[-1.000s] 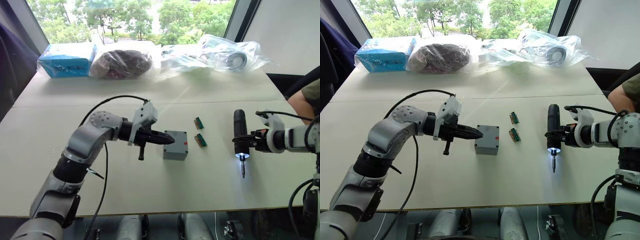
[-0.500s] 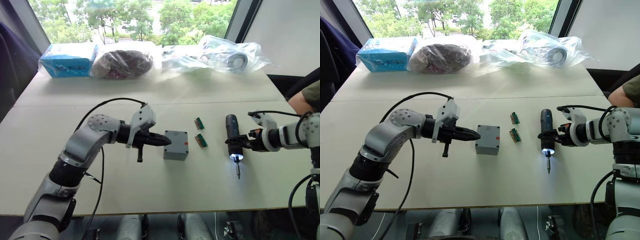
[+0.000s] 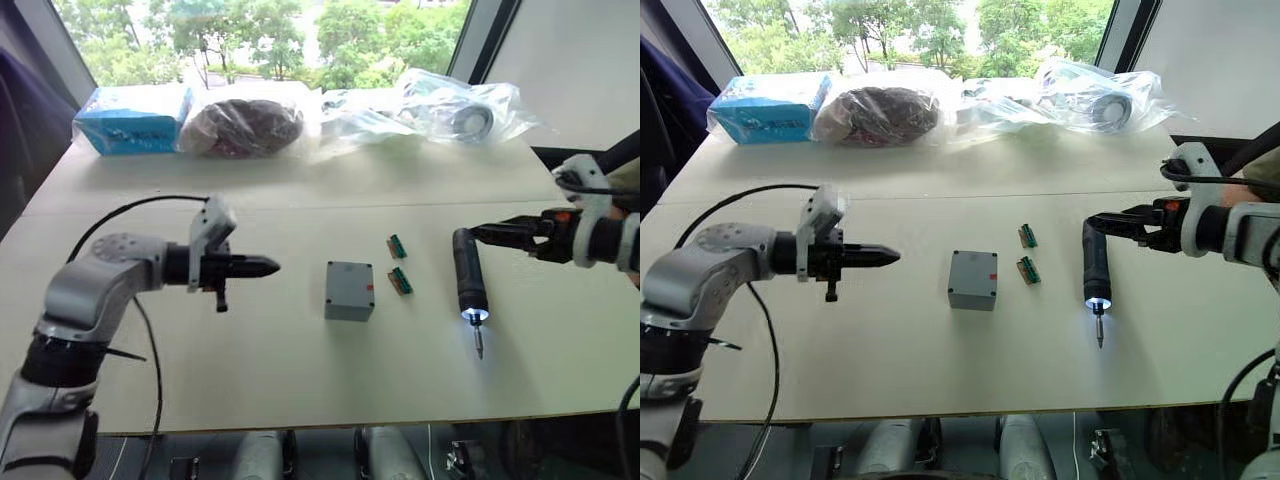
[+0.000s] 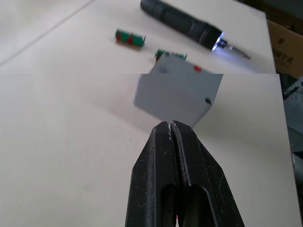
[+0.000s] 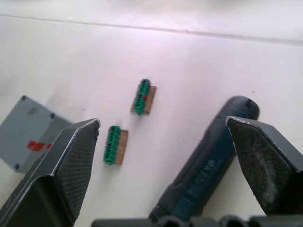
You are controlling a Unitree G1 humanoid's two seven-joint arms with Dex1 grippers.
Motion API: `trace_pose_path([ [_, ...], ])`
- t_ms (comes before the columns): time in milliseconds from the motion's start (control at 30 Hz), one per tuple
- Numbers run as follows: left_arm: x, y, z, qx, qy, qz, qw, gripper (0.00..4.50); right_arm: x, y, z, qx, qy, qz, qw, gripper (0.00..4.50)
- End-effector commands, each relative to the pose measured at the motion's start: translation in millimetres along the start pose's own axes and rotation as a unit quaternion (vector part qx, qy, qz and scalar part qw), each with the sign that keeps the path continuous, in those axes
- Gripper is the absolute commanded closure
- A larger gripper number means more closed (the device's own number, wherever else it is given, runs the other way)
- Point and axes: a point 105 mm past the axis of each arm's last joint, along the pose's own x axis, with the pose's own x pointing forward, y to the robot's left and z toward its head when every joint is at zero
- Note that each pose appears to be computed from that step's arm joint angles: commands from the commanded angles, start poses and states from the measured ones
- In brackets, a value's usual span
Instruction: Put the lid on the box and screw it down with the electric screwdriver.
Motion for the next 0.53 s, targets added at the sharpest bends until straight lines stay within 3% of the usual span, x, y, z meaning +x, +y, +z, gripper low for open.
trace_pose_path([
  [33, -12, -25, -12, -0.038, 0.011, -0.022, 0.999, 4.50, -16, 58, -38, -0.065, 0.022, 0.127, 0.990, 0.03],
  [100, -12, -44, -23, -0.061, 0.027, -0.048, 0.997, 4.50, -21, 75, -72, -0.065, 0.074, 0.161, 0.982, 0.03],
  [200, -9, -67, -32, -0.087, 0.036, -0.080, 0.992, 4.50, -26, 87, -99, -0.065, 0.114, 0.188, 0.973, 0.03],
  [300, -2, -85, -42, -0.112, 0.037, -0.100, 0.988, 4.50, -25, 93, -110, -0.065, 0.122, 0.199, 0.970, 0.03],
  [533, 4, -95, -55, -0.146, 0.036, -0.101, 0.983, 4.50, -20, 92, -117, -0.075, 0.121, 0.193, 0.971, 0.03],
])
